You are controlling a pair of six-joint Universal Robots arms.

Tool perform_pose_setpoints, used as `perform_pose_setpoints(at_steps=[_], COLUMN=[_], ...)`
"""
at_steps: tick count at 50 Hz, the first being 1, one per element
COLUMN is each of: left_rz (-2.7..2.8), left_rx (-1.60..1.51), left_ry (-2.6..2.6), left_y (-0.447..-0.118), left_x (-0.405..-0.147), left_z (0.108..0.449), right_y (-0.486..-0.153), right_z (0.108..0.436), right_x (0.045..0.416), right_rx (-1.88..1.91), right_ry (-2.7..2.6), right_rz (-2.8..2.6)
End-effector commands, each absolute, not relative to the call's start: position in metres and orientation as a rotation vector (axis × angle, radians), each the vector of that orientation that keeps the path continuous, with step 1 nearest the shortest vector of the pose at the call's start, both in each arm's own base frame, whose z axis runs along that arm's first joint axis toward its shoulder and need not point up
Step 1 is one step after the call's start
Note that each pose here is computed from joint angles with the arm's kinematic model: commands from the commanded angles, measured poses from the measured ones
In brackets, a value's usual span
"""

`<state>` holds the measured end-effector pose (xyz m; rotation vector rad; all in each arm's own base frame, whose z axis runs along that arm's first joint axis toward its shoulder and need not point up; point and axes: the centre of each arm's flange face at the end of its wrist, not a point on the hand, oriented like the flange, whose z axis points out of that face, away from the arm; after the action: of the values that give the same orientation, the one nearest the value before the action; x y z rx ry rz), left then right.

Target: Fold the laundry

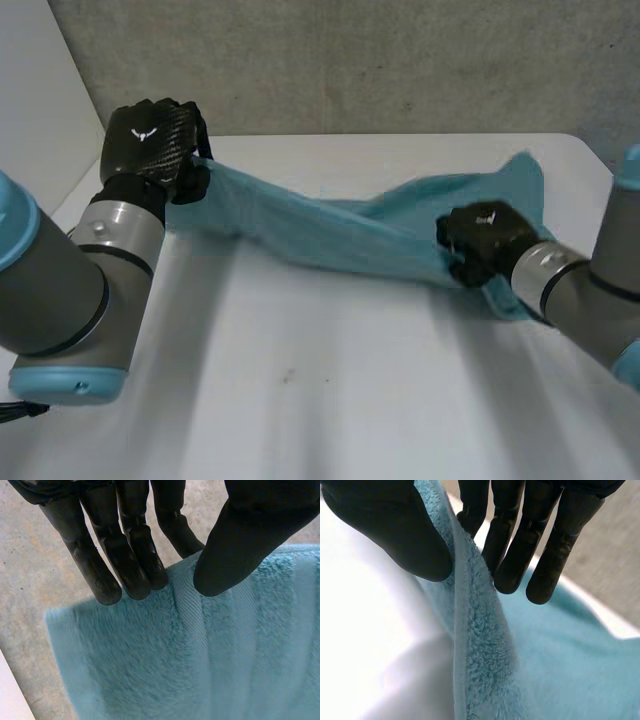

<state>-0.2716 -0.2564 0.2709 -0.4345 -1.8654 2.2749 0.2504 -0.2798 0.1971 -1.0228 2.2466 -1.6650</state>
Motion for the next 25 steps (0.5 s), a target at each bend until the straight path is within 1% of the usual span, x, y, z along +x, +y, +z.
perform_pose_setpoints(at_steps=[1, 2, 3, 4, 6, 7, 8, 10, 16, 20, 24, 25], left_rz=[2.352, 2.372, 2.393, 2.393, 2.422, 2.422, 2.430, 2.434, 2.420, 2.405, 2.407, 2.415], left_rx=[-0.397, -0.384, -0.370, -0.370, -0.345, -0.345, -0.338, -0.335, -0.339, -0.347, -0.330, -0.322], left_ry=[-1.680, -1.628, -1.579, -1.578, -1.502, -1.502, -1.473, -1.453, -1.424, -1.411, -1.350, -1.332], left_y=[-0.233, -0.227, -0.222, -0.222, -0.214, -0.214, -0.211, -0.208, -0.200, -0.195, -0.185, -0.183], left_x=[-0.274, -0.274, -0.273, -0.273, -0.272, -0.272, -0.273, -0.273, -0.277, -0.281, -0.282, -0.280], left_z=[0.318, 0.331, 0.344, 0.344, 0.364, 0.365, 0.373, 0.380, 0.395, 0.399, 0.413, 0.419], right_y=[-0.290, -0.291, -0.291, -0.291, -0.291, -0.289, -0.289, -0.286, -0.282, -0.287, -0.294, -0.296], right_z=[0.186, 0.184, 0.184, 0.182, 0.183, 0.183, 0.183, 0.177, 0.166, 0.162, 0.160, 0.150], right_x=[0.245, 0.241, 0.241, 0.239, 0.236, 0.233, 0.233, 0.223, 0.216, 0.215, 0.216, 0.218], right_rx=[-0.879, -0.799, -0.799, -0.726, -0.656, -0.596, -0.596, -0.503, -0.423, -0.397, -0.394, -0.399], right_ry=[2.265, 2.269, 2.269, 2.268, 2.266, 2.265, 2.265, 2.295, 2.320, 2.282, 2.266, 2.285], right_rz=[-1.658, -1.652, -1.651, -1.643, -1.637, -1.626, -1.626, -1.582, -1.539, -1.589, -1.615, -1.584])
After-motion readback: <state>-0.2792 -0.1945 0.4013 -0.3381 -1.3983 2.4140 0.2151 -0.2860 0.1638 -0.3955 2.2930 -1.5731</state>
